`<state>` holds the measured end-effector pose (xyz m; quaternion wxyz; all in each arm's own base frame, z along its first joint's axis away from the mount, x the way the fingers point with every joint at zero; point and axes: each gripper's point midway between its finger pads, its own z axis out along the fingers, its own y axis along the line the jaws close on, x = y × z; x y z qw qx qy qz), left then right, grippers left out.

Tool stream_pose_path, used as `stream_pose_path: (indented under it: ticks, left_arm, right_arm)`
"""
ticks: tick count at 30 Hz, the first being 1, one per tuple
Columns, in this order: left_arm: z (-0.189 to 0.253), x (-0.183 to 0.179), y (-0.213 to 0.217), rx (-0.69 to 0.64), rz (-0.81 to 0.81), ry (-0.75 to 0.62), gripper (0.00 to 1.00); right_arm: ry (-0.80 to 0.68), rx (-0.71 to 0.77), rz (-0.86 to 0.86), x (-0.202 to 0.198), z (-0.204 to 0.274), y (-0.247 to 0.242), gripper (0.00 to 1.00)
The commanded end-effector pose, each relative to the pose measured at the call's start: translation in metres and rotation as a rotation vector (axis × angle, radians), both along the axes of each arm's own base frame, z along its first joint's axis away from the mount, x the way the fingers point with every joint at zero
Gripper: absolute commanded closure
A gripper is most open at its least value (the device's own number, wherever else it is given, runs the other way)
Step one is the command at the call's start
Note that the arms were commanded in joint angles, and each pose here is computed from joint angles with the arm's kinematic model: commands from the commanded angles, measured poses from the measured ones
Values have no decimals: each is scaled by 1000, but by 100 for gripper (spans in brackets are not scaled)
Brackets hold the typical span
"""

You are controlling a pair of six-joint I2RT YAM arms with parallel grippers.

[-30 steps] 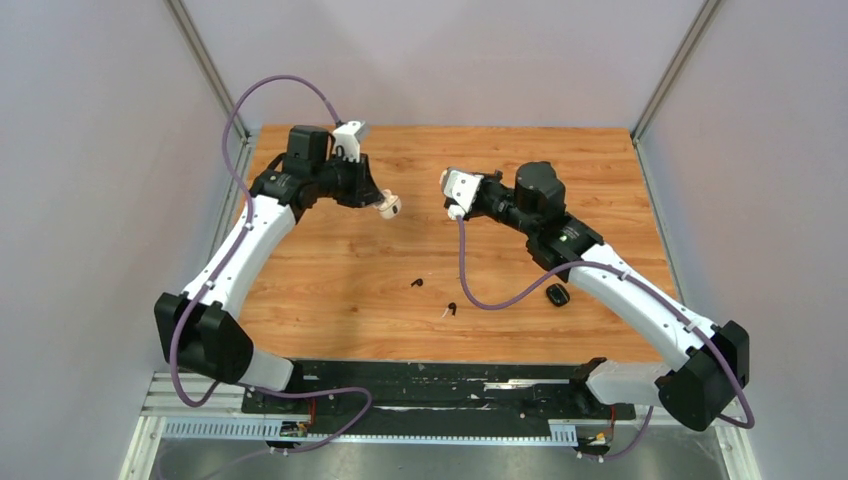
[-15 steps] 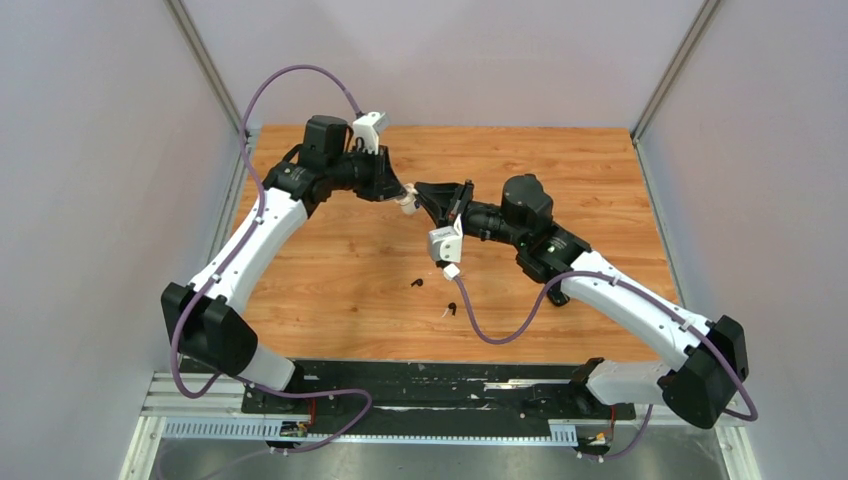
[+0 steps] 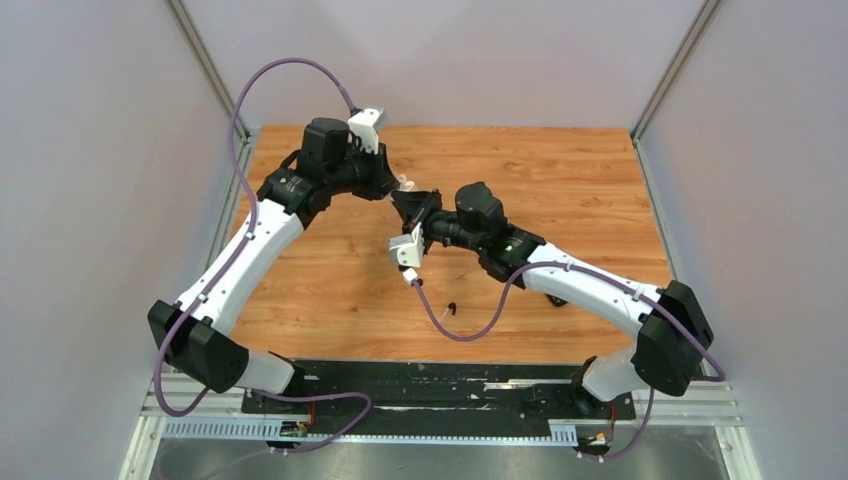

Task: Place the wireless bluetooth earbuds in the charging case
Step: Place the earbud in the charging case.

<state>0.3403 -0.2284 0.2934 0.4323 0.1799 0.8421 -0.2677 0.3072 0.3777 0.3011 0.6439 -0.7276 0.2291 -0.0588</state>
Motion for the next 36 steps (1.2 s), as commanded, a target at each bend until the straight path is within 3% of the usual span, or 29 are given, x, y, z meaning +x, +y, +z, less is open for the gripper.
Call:
stream_pose_path:
  ticks: [1, 9, 36]
  left_arm:
    - [29, 5, 9, 19, 60, -116, 100]
    - [23, 6, 15, 84, 80, -145, 100]
    - [42, -7, 4, 21, 1, -196, 100]
  right_arm:
    - [-110, 87, -96, 18, 45, -2, 100]
    - [-124, 157, -159, 24, 65, -10, 100]
    - [-83, 91, -149, 23, 37, -9, 100]
